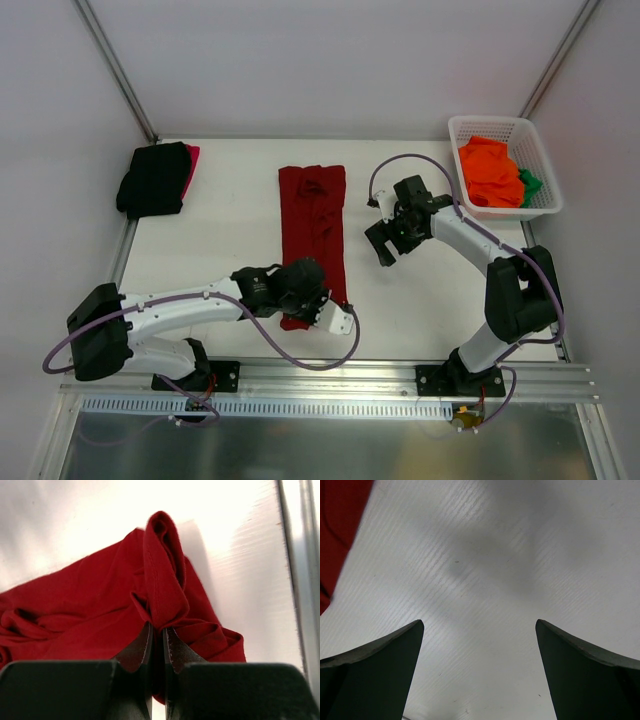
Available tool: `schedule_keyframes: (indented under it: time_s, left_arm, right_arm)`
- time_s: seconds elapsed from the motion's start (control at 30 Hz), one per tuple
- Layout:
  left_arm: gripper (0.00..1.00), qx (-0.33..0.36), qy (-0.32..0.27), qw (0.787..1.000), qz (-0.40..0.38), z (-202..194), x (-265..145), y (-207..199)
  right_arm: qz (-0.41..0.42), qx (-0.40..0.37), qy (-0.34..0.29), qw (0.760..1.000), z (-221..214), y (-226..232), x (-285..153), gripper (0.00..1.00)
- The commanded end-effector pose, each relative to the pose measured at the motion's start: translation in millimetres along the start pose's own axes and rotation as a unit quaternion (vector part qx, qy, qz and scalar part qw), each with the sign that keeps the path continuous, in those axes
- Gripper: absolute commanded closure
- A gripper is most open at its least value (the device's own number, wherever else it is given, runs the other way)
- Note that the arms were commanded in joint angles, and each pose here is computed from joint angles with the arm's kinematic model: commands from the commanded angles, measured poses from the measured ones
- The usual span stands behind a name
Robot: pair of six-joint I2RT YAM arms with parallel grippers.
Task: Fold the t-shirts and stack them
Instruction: Fold the tshirt
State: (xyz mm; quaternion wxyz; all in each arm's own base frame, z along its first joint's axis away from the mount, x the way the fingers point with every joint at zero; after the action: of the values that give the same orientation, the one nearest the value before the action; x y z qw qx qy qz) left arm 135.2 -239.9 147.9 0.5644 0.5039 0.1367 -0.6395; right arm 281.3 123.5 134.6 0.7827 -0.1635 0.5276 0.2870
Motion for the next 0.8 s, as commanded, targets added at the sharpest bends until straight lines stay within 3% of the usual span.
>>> schedule_keyframes:
  time_s: [0.0, 0.27, 0.43, 0.77]
  left_arm:
    - [1.0, 0.004, -0.042, 0.999, 0.028, 6, -10, 20]
    - [1.0, -0.037, -0.059, 0.992, 0.103, -14, -11, 63]
    - [1.0, -0.055, -0.099, 0.984, 0.134, -15, -9, 87]
    - [1.0, -0.088, -0.151, 0.973, 0.151, -24, 3, 114]
  right_arm:
    - [0.004, 0.001, -0.017, 1.0, 2, 4, -10, 0.01]
    - [0.004, 0.001, -0.016, 1.0, 2, 4, -10, 0.0]
    - [0.002, 0.001, -0.017, 1.0, 1, 4, -11, 0.01]
    - [0.002, 0.0, -0.016, 1.0, 1, 3, -10, 0.01]
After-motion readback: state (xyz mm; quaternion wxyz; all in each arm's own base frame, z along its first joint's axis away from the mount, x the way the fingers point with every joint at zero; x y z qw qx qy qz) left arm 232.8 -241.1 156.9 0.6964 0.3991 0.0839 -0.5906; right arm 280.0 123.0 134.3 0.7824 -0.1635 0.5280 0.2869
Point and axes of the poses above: each gripper's point midway between its finger pads, its own x axis out along the fingers, its own y axis along the line the jaws close on, z = x × y, the point moved 7 cm from there along -x, back along the fingers, and after that the axes turned 3 degrees about x, right-handed, at the moved point
